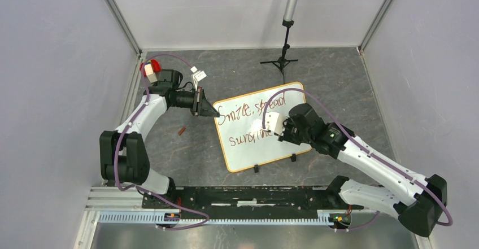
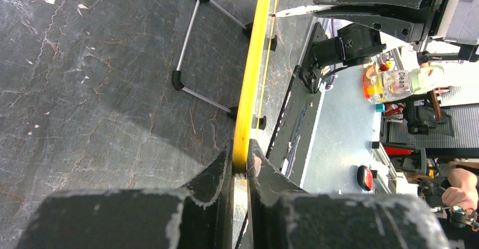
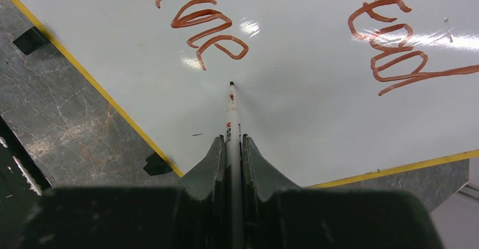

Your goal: Write a sentence on the whiteboard

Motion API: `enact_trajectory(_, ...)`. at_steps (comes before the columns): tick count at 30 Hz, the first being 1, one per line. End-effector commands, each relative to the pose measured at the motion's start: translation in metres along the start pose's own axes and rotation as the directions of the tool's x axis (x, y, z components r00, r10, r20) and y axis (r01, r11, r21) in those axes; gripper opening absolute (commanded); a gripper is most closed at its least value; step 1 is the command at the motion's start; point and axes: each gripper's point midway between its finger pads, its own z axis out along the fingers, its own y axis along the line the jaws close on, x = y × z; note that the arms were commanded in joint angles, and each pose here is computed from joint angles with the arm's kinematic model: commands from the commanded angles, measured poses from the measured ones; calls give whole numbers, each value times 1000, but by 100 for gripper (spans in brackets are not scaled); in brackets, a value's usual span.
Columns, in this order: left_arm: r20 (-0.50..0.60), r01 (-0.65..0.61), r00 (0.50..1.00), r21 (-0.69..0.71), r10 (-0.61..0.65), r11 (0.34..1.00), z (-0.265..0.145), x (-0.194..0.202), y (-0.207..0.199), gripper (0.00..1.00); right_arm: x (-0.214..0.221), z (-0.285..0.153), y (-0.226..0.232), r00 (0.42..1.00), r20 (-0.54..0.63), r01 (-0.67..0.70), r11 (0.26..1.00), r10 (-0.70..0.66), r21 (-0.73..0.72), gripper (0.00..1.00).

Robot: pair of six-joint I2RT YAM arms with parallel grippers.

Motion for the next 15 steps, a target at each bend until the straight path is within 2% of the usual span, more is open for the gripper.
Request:
enact_trajectory(1, -2, -53, 999, -47, 53, 998, 4, -9, 9, 2, -4, 4, -10, 1000, 2, -5, 999, 5, 39, 0)
enact_trajectory(8, 1, -61, 998, -54, 61, 997, 3, -11, 8, 3, -21, -8, -14, 998, 61, 4, 999, -6, 31, 0)
enact_trajectory(9, 2, -62, 998, -56, 62, 997, 3, -11, 8, 6, -27, -11, -15, 996, 83, 7, 1000, -9, 29, 0)
enact_trajectory(12, 6, -69, 998, -65, 69, 996, 1, -13, 7, 23, -45, -22, -12, 988, 154, 20, 1000, -19, -5, 0)
enact_trajectory(15, 14, -78, 997, -73, 79, 994, -1, -17, 3, 35, -61, -32, -11, 977, 213, 28, 999, -22, -29, 0)
